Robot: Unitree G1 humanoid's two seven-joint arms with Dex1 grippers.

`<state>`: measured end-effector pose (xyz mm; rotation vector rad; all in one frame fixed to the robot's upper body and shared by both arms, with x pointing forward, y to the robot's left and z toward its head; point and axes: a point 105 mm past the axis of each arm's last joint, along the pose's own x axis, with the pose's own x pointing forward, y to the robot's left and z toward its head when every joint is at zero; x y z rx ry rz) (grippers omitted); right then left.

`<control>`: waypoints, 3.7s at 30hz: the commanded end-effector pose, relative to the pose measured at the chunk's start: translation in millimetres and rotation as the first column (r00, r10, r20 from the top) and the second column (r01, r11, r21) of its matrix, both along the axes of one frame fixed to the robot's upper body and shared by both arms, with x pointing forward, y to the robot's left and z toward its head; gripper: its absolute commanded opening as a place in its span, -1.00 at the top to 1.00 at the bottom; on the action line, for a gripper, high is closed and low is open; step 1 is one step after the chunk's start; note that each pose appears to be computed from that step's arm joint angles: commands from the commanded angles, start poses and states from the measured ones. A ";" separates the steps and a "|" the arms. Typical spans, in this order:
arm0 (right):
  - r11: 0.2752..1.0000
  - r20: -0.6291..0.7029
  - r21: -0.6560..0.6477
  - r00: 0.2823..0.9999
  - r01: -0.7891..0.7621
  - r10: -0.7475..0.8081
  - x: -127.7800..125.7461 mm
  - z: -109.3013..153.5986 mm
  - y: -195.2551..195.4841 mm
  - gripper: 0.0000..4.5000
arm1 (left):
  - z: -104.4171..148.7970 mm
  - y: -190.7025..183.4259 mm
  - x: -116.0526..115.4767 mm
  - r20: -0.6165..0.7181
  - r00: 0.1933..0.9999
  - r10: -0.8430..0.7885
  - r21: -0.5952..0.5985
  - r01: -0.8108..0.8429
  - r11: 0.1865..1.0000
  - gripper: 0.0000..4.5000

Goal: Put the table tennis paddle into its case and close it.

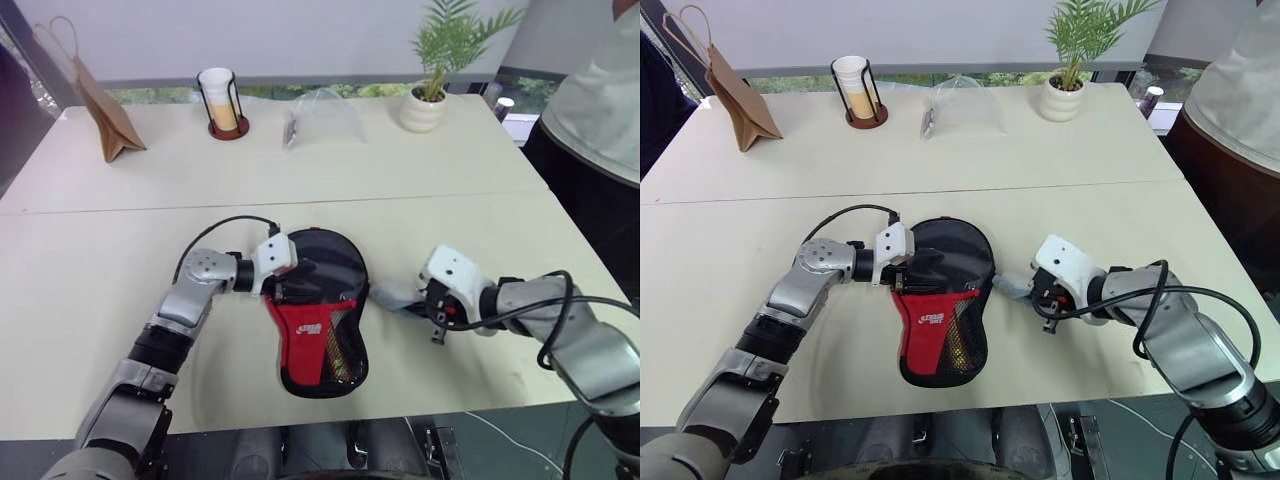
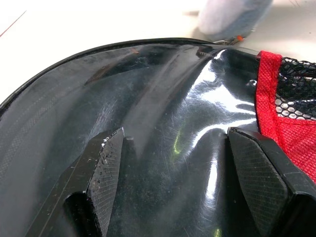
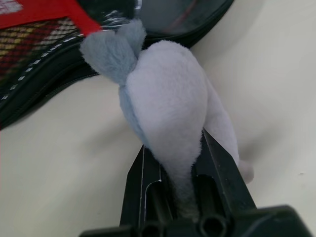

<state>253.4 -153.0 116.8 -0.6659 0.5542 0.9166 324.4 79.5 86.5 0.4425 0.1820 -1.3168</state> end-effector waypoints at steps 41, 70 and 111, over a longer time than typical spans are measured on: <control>0.864 -0.116 -0.025 0.859 -0.504 0.498 -44.3 -5.4 30.2 0.98 | -32.4 17.2 -7.6 -0.105 0.994 0.042 0.113 -0.030 0.993 -0.54; 0.829 -0.240 -0.101 0.822 -0.551 0.517 -64.8 -19.9 -10.5 0.98 | -34.9 17.2 -10.4 -0.103 0.993 0.052 0.126 -0.038 0.991 -0.54; 0.882 -0.302 -0.020 0.844 -0.471 0.444 -84.0 -21.2 -6.3 0.98 | -41.7 7.3 -6.1 -0.081 0.996 0.044 0.137 -0.032 0.990 -0.54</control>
